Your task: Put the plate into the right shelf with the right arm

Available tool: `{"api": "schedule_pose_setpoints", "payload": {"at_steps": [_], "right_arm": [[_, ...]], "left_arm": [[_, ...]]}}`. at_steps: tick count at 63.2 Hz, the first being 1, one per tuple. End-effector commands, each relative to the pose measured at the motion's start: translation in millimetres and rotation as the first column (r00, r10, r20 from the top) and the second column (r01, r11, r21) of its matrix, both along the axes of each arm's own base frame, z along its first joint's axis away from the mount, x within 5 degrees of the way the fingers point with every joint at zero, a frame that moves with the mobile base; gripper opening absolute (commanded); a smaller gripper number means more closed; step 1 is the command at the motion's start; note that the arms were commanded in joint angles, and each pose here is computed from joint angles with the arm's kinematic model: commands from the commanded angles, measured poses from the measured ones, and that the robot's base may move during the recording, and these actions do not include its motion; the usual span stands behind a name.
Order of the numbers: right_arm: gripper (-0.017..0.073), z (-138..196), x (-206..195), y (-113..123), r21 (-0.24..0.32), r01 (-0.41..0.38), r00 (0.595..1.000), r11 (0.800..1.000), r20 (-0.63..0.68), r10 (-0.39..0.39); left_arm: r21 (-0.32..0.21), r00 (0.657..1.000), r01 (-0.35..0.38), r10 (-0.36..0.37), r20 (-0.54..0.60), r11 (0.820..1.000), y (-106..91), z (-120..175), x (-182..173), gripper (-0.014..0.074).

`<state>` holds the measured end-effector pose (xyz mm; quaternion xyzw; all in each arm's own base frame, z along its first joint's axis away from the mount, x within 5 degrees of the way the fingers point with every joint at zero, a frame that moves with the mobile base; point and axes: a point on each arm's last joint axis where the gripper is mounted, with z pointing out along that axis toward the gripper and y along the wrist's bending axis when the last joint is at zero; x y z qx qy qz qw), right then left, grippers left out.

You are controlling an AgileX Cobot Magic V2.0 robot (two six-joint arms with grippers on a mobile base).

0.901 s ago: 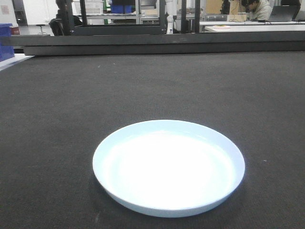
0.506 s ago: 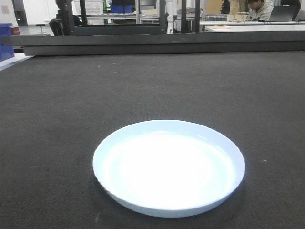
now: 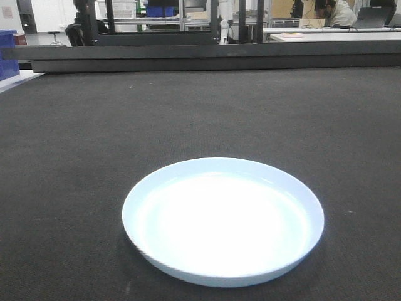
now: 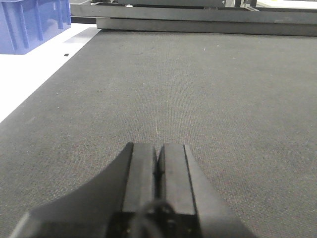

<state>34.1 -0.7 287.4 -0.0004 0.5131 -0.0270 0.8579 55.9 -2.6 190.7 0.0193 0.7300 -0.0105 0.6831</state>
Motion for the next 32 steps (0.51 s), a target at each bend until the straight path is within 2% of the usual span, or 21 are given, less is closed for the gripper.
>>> {"api": "schedule_pose_setpoints", "payload": {"at_steps": [1,7,14,22,32], "right_arm": [[0.0054,40,-11,0,-0.016,0.010,0.998,1.000,0.064,-0.009],[0.0054,58,-7,0,-0.007,0.014,0.996,1.000,-0.093,-0.015],[0.0054,79,0,-1,0.015,0.015,0.958,1.000,-0.288,-0.010],[0.0054,99,17,0,0.064,0.001,0.868,0.998,-0.496,0.031],[0.0054,102,52,-1,0.074,0.011,0.731,0.997,-0.681,0.042]], "left_arm": [[-0.004,0.997,0.002,-0.001,0.077,1.000,0.1,5,0,-0.0047],[-0.004,0.997,0.002,-0.001,0.077,1.000,0.1,5,0,-0.0047],[-0.004,0.997,0.002,-0.001,0.077,1.000,0.1,5,0,-0.0047],[-0.004,0.997,0.002,-0.001,0.077,1.000,0.1,5,0,-0.0047],[-0.004,0.997,0.002,-0.001,0.077,1.000,0.1,5,0,-0.0047]]}}
